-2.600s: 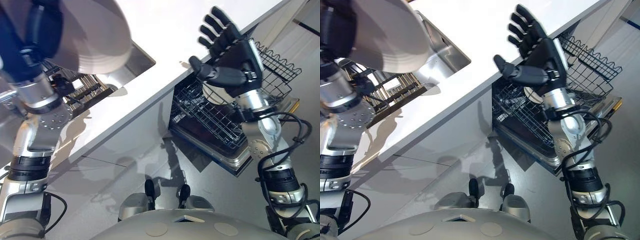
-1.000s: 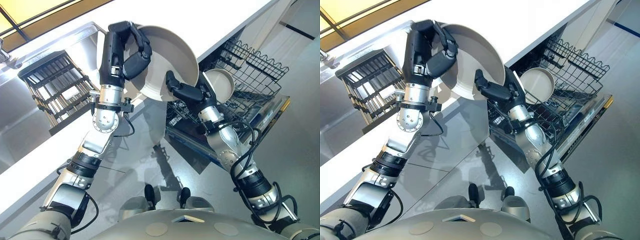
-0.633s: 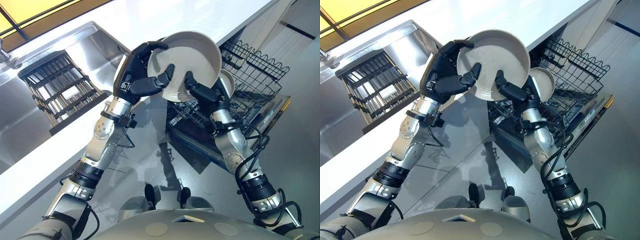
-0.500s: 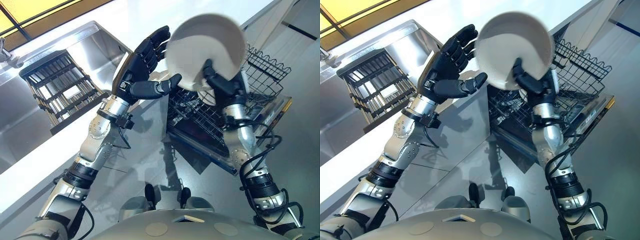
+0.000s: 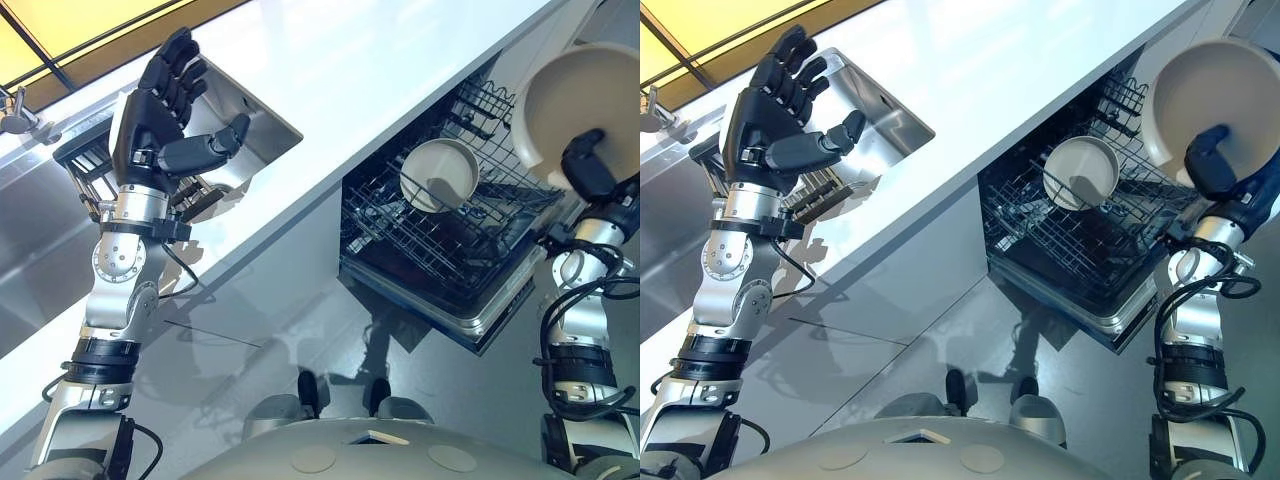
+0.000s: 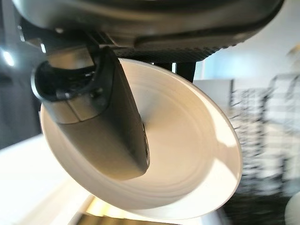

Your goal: Pick up plates and place into dishwasher.

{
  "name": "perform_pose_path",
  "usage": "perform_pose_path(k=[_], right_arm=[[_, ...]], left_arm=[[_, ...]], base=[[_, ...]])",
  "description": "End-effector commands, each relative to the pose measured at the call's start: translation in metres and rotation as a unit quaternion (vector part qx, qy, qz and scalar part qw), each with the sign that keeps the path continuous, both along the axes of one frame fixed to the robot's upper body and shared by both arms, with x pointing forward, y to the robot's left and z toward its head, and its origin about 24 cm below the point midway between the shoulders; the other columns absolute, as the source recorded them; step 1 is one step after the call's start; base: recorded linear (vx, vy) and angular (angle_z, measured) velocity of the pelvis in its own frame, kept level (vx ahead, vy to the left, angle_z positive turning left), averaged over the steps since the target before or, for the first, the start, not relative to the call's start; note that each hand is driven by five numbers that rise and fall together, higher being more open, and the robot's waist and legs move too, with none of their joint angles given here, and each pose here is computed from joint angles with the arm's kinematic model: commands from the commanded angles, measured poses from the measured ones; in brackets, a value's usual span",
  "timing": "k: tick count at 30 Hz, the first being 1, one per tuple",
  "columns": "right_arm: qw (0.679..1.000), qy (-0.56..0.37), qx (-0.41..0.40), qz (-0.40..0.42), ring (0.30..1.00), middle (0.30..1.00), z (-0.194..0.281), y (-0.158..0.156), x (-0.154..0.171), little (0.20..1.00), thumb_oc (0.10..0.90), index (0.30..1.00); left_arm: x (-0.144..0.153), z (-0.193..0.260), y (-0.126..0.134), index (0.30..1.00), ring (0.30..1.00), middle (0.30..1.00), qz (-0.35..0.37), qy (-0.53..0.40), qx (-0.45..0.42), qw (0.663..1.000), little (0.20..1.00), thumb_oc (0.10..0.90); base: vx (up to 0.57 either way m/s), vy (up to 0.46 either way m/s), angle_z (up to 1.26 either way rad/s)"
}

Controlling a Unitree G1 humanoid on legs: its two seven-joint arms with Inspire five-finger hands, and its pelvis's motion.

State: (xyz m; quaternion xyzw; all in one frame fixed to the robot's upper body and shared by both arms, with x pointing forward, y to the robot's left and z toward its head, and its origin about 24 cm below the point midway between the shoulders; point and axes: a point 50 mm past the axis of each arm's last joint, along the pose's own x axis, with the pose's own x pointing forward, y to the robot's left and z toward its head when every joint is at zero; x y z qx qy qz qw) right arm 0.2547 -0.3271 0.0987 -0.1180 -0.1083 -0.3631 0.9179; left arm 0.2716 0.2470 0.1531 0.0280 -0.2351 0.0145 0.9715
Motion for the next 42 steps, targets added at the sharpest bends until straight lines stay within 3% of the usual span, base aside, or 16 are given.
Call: perform_pose_path(k=[1,6,18,32,33,34,35,39,42], right_arm=[[0.991,0.006,-0.126,0.035,0.300,0.300,0.034,-0.011,0.006,0.200,0.100,0.300],[0.980,0.088,-0.169,0.064,0.300,0.300,0.014,-0.018,0.001,0.200,0.100,0.300],[0.960,0.143,-0.209,0.123,0.300,0.300,0.006,-0.007,0.012,0.200,0.100,0.300],[0.969,0.196,-0.124,0.089,0.300,0.300,-0.016,0.027,0.054,0.200,0.100,0.300],[0.971,0.190,-0.113,0.089,0.462,0.462,-0.015,0.029,0.057,0.389,0.289,0.462],[0.972,0.187,-0.108,0.090,0.745,0.745,-0.014,0.031,0.059,0.719,0.619,0.745],[0.978,0.157,-0.094,0.096,0.900,0.900,-0.007,0.039,0.064,0.900,0.800,0.900],[0.991,0.004,-0.061,0.123,0.900,0.900,0.025,0.068,0.070,0.900,0.800,0.900],[0.982,-0.128,-0.031,0.138,0.900,0.900,0.053,0.089,0.065,0.900,0.800,0.900]], left_arm=[[-0.007,0.038,0.039,0.900,0.900,0.900,0.101,-0.099,0.037,0.989,0.900,0.800],[-0.012,0.030,0.065,0.900,0.900,0.900,0.164,-0.066,0.054,0.983,0.900,0.800],[-0.016,0.013,0.097,0.900,0.900,0.900,0.237,-0.020,0.035,0.971,0.900,0.800],[0.007,-0.005,0.062,0.900,0.900,0.900,0.162,0.000,-0.004,0.987,0.900,0.800],[0.008,-0.005,0.059,0.900,0.900,0.900,0.156,0.001,-0.003,0.988,0.900,0.800],[0.009,-0.005,0.057,0.900,0.900,0.900,0.151,0.002,-0.003,0.988,0.900,0.800],[0.011,-0.005,0.052,0.900,0.900,0.900,0.138,0.004,-0.002,0.990,0.900,0.800],[0.011,-0.009,0.048,0.900,0.900,0.900,0.124,0.012,0.003,0.992,0.900,0.800],[0.010,-0.018,0.048,0.900,0.900,0.900,0.122,0.021,-0.004,0.992,0.900,0.800]], base=[[0.03,0.011,0.00],[0.03,0.012,0.01],[0.02,0.017,0.07],[-0.01,0.023,0.12],[-0.02,0.017,0.13],[-0.01,0.007,0.10],[-0.01,-0.001,0.10],[0.00,0.002,0.10],[0.01,0.036,0.10]])
